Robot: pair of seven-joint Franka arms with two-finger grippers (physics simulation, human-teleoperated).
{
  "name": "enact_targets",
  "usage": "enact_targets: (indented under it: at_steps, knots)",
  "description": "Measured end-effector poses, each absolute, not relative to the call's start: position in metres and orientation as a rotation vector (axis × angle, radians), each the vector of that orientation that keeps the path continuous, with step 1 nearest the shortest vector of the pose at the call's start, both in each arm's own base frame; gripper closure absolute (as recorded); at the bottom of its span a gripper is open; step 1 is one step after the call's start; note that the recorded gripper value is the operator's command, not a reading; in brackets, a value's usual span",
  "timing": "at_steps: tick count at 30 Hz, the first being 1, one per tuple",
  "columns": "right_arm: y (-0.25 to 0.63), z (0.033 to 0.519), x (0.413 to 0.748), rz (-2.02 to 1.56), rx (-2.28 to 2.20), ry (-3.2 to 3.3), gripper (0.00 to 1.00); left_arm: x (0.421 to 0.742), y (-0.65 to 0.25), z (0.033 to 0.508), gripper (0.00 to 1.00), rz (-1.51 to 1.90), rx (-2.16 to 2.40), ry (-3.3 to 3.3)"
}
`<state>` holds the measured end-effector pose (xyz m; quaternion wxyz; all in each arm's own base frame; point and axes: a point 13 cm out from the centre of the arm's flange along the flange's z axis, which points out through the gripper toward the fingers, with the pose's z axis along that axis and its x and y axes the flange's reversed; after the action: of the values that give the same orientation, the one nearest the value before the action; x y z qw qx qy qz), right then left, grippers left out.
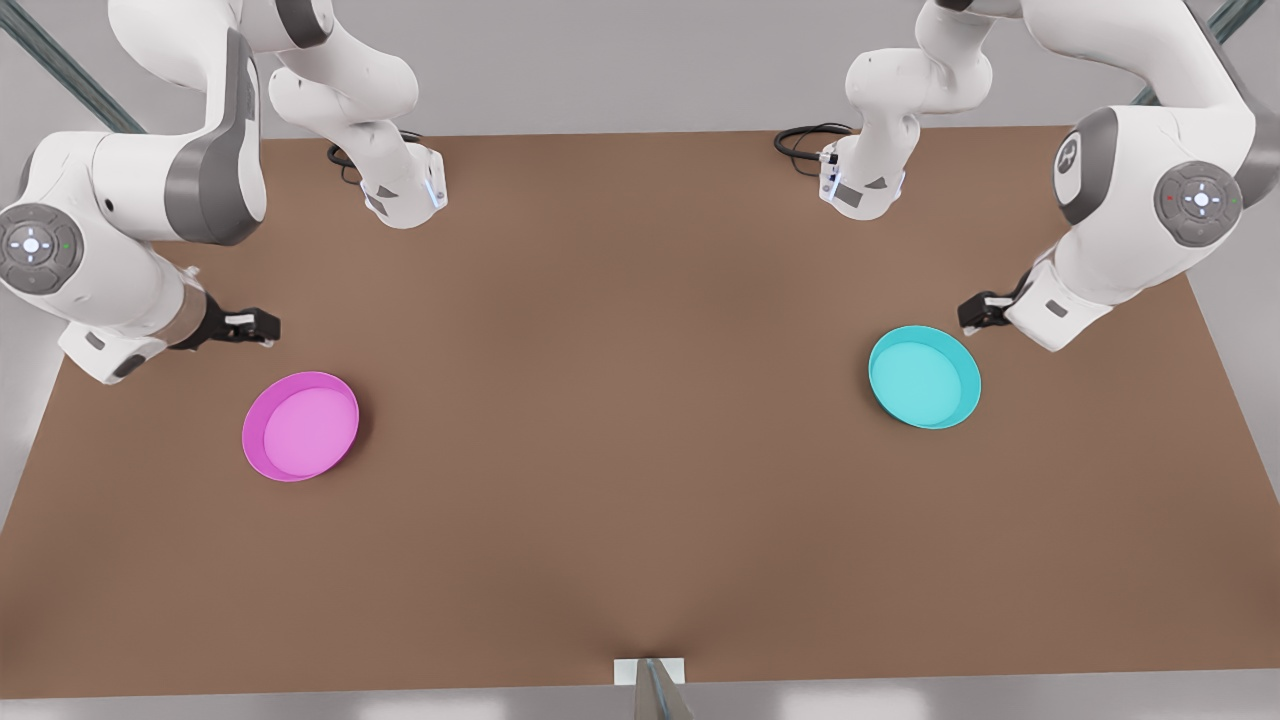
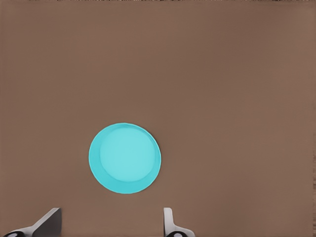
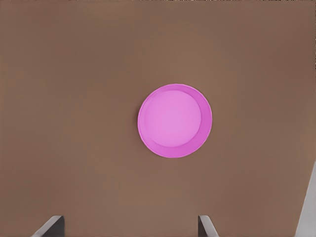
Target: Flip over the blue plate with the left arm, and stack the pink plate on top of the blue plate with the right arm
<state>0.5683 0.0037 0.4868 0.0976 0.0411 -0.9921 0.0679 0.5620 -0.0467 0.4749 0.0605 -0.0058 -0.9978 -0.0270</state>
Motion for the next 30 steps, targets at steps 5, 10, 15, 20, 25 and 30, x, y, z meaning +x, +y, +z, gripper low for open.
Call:
enact_targets:
  at_steps: [5,10,15,20,25,30]
  knots:
    - [0.004,0.488,0.574,0.205,0.129,-2.960,0.00,0.542,-0.025,0.375,0.00,-0.095,0.053,-2.826]
    - [0.003,0.489,0.577,0.206,0.132,-2.970,0.00,0.473,0.143,0.180,0.00,0.281,0.526,-2.602]
    - [0.003,0.490,0.578,0.207,0.136,-2.974,0.00,0.481,0.170,0.119,0.00,0.436,0.460,-2.733]
    - [0.004,0.490,0.579,0.208,0.140,-2.975,0.00,0.466,0.168,0.082,0.00,0.493,0.247,-2.790]
    - [0.004,0.490,0.579,0.208,0.141,-2.975,0.00,0.467,0.154,0.052,0.00,0.536,0.073,-2.813]
    - [0.003,0.490,0.579,0.208,0.140,-2.975,0.00,0.471,0.152,0.043,0.34,0.550,-0.044,-2.841]
